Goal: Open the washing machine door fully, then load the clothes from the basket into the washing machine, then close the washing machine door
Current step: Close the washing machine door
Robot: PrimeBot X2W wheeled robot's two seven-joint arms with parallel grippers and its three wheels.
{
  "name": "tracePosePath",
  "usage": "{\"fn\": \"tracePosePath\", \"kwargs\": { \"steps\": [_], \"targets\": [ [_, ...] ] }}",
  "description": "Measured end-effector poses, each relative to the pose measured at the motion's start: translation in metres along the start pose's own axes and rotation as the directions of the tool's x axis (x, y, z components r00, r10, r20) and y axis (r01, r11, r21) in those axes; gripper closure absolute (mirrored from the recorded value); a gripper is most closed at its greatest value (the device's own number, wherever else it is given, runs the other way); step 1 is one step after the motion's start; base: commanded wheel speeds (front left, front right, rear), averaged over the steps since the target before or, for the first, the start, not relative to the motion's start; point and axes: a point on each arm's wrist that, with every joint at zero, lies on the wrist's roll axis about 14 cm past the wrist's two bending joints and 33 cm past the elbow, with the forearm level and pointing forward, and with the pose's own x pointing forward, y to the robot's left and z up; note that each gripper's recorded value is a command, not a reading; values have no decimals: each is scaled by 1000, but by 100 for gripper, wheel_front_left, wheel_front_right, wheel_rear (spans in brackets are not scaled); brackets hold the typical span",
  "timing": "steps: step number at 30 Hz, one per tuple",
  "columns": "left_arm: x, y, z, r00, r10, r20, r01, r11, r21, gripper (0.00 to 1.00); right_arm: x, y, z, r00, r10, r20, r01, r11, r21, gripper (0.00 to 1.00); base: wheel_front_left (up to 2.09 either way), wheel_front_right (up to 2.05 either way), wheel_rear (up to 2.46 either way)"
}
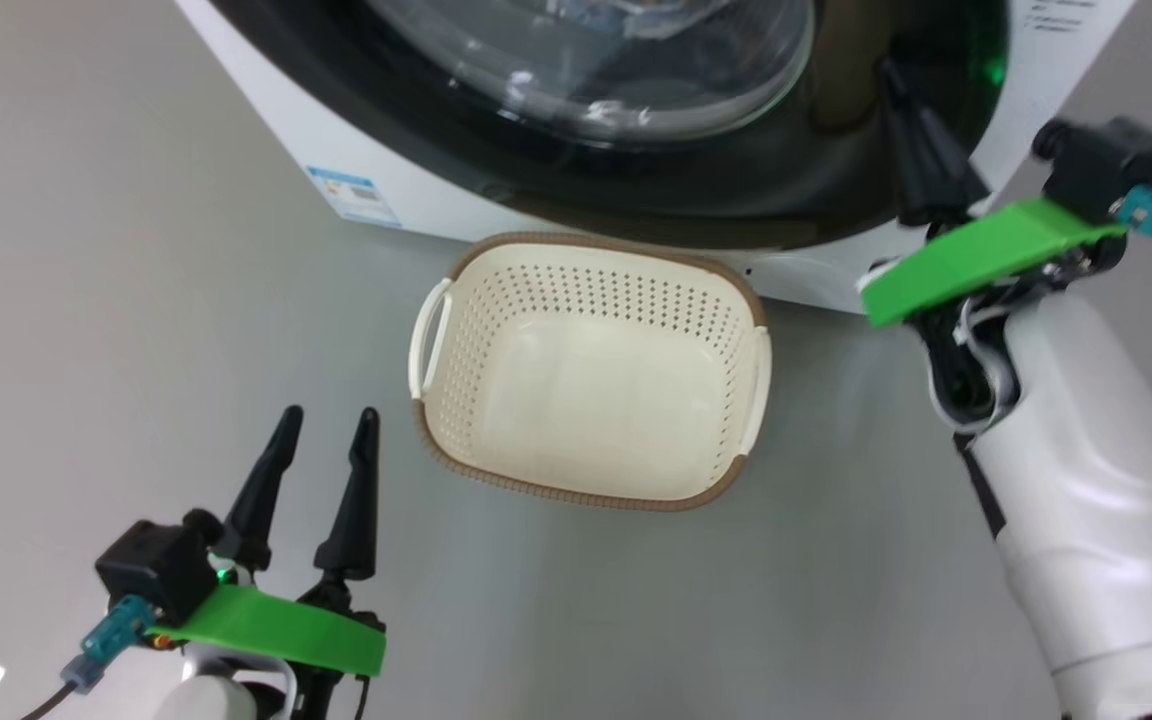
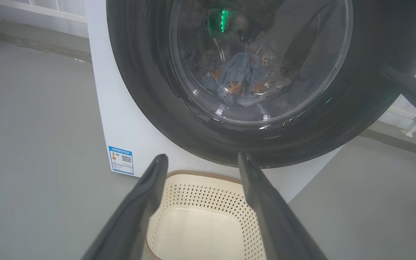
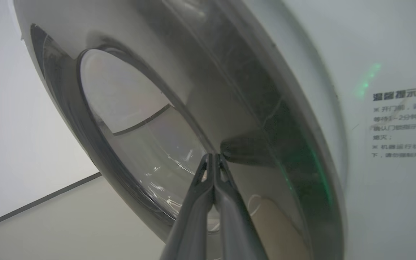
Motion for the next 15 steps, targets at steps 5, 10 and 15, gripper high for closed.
{"fn": "tracePosePath", "kwargs": {
  "steps": [5,10,15],
  "targets": [
    [2,2,-2,1000,6,-6,-6,1000,1,0,15,-4,-1,1000,-10,9,10,1000,15,100,0,0,0],
    [2,5,-5,1000,16,-16,-16,1000,1,0,26,-17,3,998,-51,36,50,998,46,100,0,0,0],
    [6,6,-5,1000,18,-15,-18,1000,6,0,33,-15,-1,998,-52,40,49,996,72,100,0,0,0]
  ]
}}
